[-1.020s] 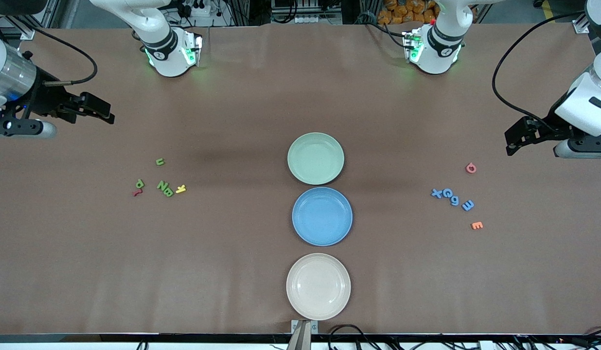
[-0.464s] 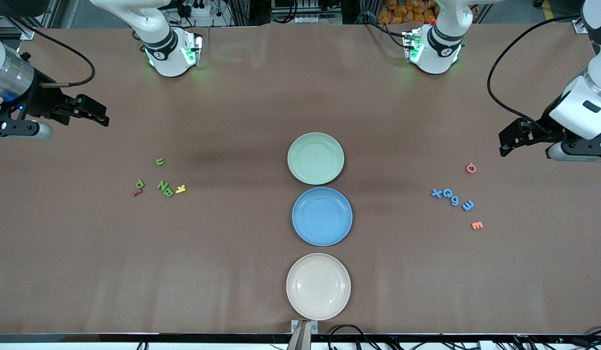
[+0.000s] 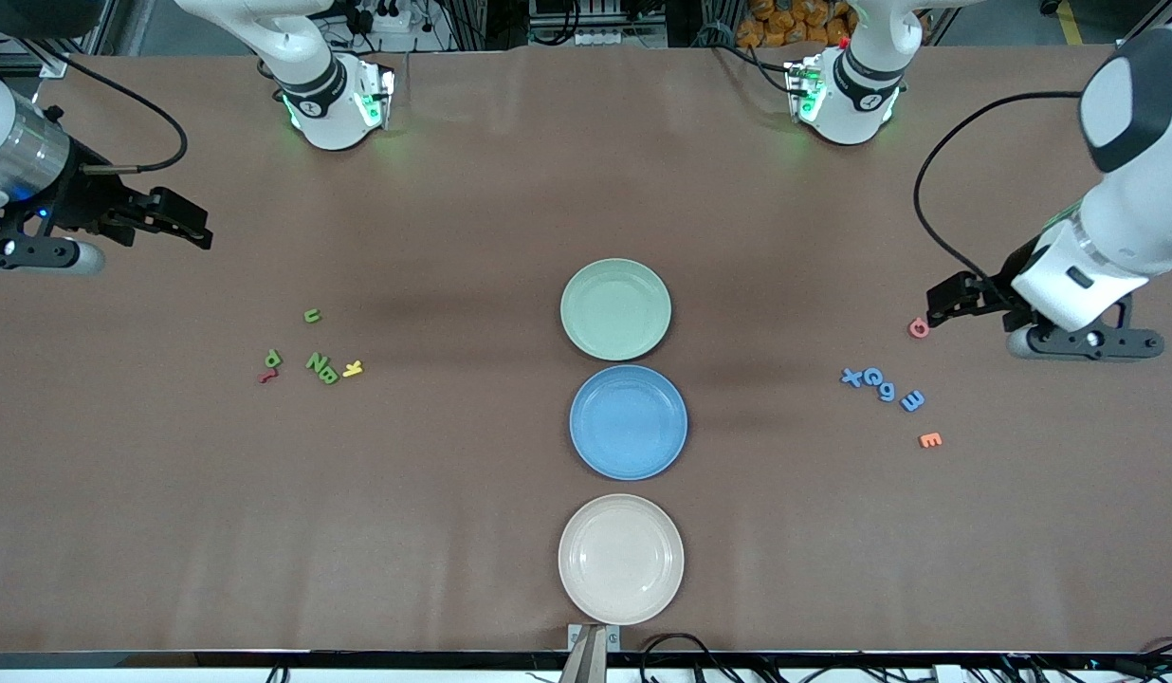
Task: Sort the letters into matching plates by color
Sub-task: 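Move the left gripper toward the blue foam letters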
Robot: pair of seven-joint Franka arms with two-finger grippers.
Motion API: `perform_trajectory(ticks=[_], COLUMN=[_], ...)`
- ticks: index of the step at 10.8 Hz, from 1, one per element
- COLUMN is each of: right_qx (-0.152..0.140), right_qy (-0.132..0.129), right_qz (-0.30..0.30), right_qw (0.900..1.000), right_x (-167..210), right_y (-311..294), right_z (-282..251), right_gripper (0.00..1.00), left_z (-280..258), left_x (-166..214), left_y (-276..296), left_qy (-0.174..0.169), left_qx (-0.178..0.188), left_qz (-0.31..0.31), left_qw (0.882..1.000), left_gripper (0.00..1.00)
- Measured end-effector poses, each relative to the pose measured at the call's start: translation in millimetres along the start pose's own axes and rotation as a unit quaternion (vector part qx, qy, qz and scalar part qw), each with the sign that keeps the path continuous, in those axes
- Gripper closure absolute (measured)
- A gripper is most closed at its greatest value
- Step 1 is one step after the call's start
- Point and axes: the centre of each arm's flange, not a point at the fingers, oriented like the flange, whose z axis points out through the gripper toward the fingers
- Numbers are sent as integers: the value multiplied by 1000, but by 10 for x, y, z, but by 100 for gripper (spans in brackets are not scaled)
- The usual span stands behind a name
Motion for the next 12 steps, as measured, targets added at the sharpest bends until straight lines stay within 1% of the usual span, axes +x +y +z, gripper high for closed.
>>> perform_trajectory(ticks=[1, 4, 7, 8, 10, 12], right_qx=[0, 0, -1, 0, -1, -14], right_qy=[1, 2, 4, 10, 14, 17], right_qz=[0, 0, -1, -2, -6, -37], right_qw=[1000, 1000, 1000, 1000, 1000, 999], right_x=[2, 5, 8, 21, 25, 18], right_y=[0, -5, -16, -24, -55, -114], right_z=[1, 1, 3, -6, -8, -4], right_gripper=[0, 0, 0, 0, 0, 0], left_z=[175, 652, 961, 1063, 1258, 1388], left_x=[-5, -56, -130, -156, -185, -171], left_y=[-6, -31, -64, -77, -143, -268], left_qy=[0, 14, 13, 12, 3, -2], left_qx=[0, 0, 1, 1, 1, 0], left_qz=[-1, -3, -5, -6, -11, -22], left_qw=[1000, 1000, 1000, 1000, 1000, 1000], left_gripper=[0, 0, 0, 0, 0, 0])
